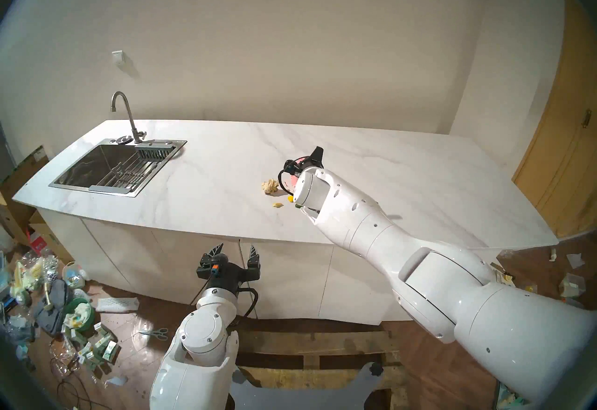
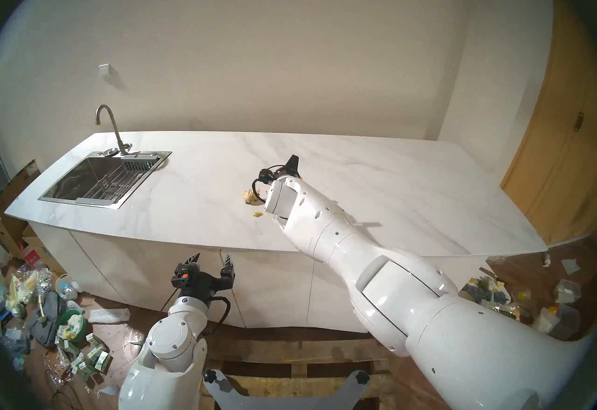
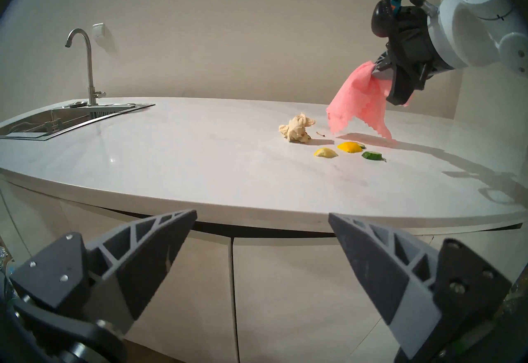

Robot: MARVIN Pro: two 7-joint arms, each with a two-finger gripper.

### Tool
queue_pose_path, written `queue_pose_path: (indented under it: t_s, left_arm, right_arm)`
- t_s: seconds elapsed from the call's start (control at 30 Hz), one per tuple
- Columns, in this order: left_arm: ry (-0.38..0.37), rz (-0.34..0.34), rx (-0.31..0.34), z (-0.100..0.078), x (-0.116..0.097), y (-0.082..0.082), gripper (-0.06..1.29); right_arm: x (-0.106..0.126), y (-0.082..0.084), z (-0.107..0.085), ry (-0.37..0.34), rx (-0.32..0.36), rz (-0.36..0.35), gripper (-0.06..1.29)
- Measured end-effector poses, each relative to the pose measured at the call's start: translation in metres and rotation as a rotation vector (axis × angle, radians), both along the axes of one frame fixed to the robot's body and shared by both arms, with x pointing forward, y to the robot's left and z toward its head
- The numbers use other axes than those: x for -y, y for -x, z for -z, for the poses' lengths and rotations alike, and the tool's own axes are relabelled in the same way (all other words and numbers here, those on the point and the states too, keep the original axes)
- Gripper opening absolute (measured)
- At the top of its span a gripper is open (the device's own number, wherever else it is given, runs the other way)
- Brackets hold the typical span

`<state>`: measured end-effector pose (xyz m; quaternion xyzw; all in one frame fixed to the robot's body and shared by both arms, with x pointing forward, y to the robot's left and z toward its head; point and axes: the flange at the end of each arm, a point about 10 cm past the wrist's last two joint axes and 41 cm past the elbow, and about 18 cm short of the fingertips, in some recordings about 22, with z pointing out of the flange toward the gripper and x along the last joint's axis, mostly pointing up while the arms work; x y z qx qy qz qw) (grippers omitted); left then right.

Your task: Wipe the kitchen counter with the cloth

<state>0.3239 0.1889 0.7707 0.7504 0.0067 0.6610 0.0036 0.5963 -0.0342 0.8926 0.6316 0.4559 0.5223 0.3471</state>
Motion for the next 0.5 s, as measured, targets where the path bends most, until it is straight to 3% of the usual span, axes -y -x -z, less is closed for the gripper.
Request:
queue_pose_path:
  t_s: [0.5]
  left_arm:
    - [-0.001, -0.002, -0.009, 0.004, 0.000, 0.000, 1.26]
  right_arm:
    - [0.067, 0.016, 0.013, 0.077, 0.035, 0.049, -0.02]
